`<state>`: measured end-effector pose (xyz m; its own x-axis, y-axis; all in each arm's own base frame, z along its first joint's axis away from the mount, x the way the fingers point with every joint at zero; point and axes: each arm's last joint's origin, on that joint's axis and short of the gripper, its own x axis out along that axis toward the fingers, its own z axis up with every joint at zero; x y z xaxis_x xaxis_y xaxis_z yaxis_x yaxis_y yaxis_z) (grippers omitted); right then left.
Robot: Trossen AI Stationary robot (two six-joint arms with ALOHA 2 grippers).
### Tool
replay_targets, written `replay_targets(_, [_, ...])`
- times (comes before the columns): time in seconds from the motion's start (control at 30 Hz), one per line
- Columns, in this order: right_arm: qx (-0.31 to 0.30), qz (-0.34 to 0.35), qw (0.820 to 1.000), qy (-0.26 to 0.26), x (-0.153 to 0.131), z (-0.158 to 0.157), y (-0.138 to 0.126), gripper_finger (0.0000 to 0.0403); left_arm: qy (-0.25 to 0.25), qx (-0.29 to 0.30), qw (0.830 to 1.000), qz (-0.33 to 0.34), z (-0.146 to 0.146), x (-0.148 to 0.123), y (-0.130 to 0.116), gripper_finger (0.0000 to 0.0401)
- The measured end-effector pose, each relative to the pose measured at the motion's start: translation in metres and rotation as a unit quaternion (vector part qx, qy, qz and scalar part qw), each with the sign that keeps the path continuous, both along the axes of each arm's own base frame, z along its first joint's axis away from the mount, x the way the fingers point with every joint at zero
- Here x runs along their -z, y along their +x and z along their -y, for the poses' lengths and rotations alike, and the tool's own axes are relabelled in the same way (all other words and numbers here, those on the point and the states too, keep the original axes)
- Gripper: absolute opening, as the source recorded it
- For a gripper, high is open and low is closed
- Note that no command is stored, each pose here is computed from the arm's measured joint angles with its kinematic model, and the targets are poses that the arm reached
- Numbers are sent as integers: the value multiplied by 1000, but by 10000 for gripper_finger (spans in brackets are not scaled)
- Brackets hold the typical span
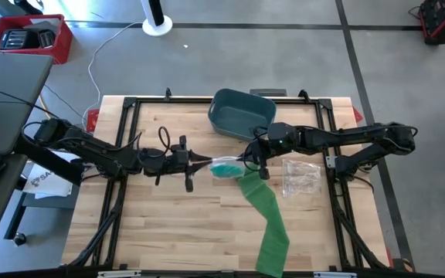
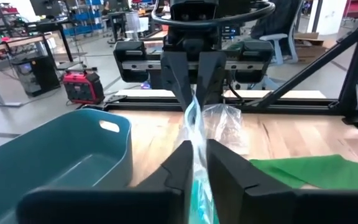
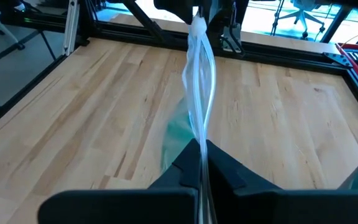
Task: Roll bandage
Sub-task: Close the left transparent zip bag
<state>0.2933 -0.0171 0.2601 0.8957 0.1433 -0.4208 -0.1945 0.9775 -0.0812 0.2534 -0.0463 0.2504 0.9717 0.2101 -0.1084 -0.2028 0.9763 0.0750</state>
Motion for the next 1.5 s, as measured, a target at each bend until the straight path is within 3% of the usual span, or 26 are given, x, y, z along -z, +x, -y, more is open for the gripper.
replay_targets(0.1, [0,0,1000,0,0,0,0,0,5,1,1000,0,0,0,0,6])
replay_targets(0.5, [24,-2,1000,-1,0,1,0,8,1,-3,1000,7,0,-1,0,1])
replay_targets(0.87, [84,16,995,-42,-12,-3,4,167,-5,-29,999,-38,0,8,-2,0])
replay_targets(1.1, [5,70,996,-53,-14,-17,21,181,-11,-28,999,-37,1,9,-2,0])
replay_targets(1.17, [14,59,996,-68,-7,-17,24,181,-11,-29,999,-37,1,9,-3,0])
replay_targets(1.3, [93,27,990,-102,-1,-13,24,181,-10,-28,999,-41,2,9,-3,0])
replay_targets(1.5, [83,-58,989,-111,-11,-12,4,181,-7,-34,998,-48,1,11,-3,0])
